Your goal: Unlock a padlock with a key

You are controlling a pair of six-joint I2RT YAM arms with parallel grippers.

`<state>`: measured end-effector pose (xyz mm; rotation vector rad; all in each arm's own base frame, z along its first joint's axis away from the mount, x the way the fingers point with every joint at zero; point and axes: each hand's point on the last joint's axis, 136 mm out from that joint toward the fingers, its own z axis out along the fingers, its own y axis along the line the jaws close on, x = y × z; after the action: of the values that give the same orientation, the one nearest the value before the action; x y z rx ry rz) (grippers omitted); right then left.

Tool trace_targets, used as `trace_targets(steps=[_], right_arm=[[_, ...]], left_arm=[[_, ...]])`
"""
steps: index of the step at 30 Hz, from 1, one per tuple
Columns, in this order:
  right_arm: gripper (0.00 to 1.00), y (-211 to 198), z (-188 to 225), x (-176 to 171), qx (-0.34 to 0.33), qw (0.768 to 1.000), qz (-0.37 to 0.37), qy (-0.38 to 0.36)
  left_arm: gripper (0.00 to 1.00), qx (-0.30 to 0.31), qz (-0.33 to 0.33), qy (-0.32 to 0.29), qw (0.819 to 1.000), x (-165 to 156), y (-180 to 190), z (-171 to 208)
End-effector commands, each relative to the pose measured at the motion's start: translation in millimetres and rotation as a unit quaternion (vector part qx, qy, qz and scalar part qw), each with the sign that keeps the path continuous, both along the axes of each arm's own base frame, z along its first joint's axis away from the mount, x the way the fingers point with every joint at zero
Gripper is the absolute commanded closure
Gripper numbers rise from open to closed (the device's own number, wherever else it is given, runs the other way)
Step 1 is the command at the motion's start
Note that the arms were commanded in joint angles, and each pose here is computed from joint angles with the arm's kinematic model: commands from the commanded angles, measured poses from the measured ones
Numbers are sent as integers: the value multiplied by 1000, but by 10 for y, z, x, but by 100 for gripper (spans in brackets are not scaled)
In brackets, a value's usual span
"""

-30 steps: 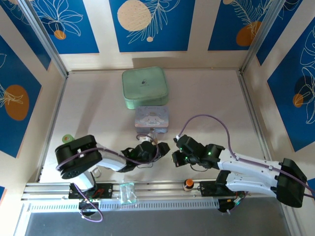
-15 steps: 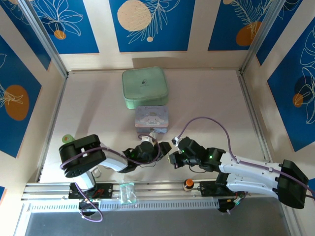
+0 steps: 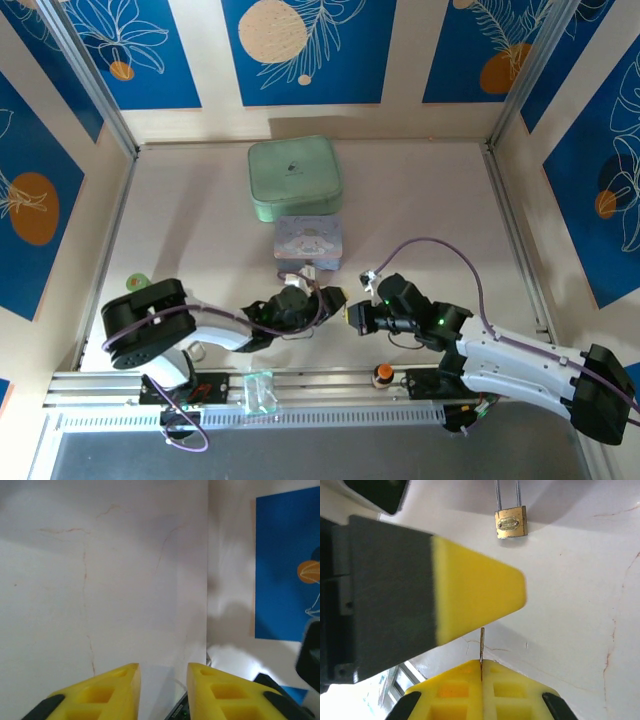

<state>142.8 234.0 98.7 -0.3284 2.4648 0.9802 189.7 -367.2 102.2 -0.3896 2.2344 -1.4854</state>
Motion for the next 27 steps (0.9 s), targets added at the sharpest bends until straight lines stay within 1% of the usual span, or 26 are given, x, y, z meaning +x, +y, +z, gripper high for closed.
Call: trace_targets(steps=[1,4,7,9,11,13,17,18,21,24,25,27], right_arm=[[100,28,25,-63,19,1000,19,6],[100,63,76,-73,39,999,26,7],[100,23,48,-49,25,1000,16,9],[100,-6,26,-38,12,1000,13,9],[100,-16,30,-29,5,1000,12,6],[100,-22,32,-16,1,1000,8,4],[100,13,59,10,1,1000,8,-5],[100,27,64,12,-2,1000,9,-7],[100,24,40,51,-27,1000,-2,-9],[100,-45,-32,123,-66,997,-29,-2],[100,-50,-51,135,-72,997,-32,-1],[100,-43,-81,148,-77,996,-36,1]], left_arm=[[75,14,-14,-34,999,-45,7,83],[76,-3,-24,-43,999,-68,-48,156],[77,-13,-37,-48,998,-92,-103,217],[78,6,-47,-46,998,-121,-126,192],[80,41,-57,-42,997,-156,-126,131],[80,65,-68,-40,995,-182,-128,88],[80,98,-94,-31,990,-239,-170,-33],[83,94,-96,-29,990,-246,-186,-51],[95,98,-102,-20,990,-263,-210,-137],[97,101,-104,-15,989,-273,-211,-186],[99,102,-105,-15,989,-274,-212,-192],[100,109,-107,-17,988,-273,-212,-197]])
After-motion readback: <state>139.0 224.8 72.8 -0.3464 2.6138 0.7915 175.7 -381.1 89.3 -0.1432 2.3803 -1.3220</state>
